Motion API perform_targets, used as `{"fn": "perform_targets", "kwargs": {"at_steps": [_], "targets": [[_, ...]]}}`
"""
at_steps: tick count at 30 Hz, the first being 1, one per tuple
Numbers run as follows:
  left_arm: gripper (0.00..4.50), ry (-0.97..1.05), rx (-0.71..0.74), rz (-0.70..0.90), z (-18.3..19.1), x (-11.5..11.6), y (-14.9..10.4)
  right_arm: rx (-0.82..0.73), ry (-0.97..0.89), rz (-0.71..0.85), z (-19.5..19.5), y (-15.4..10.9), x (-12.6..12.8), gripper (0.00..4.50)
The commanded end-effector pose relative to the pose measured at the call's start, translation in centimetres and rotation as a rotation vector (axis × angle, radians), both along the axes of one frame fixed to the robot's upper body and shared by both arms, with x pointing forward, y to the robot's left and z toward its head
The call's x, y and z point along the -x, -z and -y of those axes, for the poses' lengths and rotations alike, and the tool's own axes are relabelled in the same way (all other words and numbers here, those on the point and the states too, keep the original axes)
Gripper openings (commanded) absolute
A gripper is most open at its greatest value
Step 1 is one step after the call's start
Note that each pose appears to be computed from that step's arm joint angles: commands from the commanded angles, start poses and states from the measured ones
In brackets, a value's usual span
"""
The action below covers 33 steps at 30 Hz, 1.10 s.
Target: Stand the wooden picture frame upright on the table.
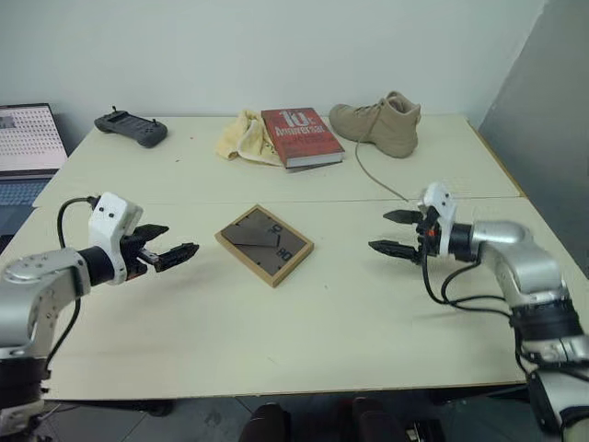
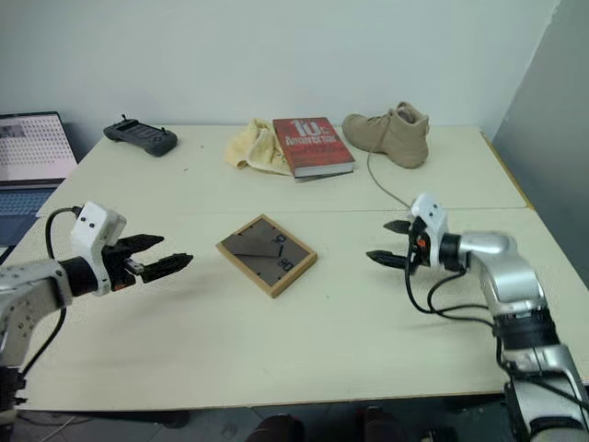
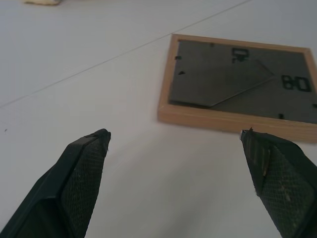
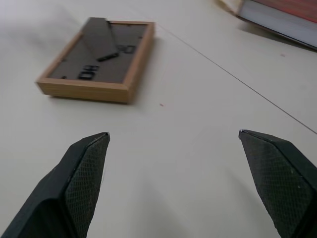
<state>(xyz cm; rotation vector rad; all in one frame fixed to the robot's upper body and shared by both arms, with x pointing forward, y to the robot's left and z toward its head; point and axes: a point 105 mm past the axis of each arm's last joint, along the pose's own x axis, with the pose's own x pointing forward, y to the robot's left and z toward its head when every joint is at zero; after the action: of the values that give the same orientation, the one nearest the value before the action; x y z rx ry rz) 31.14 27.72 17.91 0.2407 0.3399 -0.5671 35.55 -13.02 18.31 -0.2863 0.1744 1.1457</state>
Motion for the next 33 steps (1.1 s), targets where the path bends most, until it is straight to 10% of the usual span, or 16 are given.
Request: {"fn": "perform_targets", "kwargs": {"at_steps": [1,8,28,33], "targets": [[4.50,0.033,-0.044,0.050,0.4,-0.2,-1.4,0.023,-0.049,0.014,-0.2,-0.8,-0.6,4.44],[4.50,-0.093,-0.004,0.117,-0.4,-0.8,-1.3,0.032,0.017,0.098,-1.7,-1.1,-3.5,4.44],[0.46,-0.521,0.094,0.107,4.5,-3.0,8.3,0.109,0.186,0.179,-13.5,5.1,-7.6,0.06],[0.05,-0.457,0.093,0.092,6.7,-3.6,8.4,0.082,0.026,0.089,-15.2,5.9,-5.7,0.00]]}}
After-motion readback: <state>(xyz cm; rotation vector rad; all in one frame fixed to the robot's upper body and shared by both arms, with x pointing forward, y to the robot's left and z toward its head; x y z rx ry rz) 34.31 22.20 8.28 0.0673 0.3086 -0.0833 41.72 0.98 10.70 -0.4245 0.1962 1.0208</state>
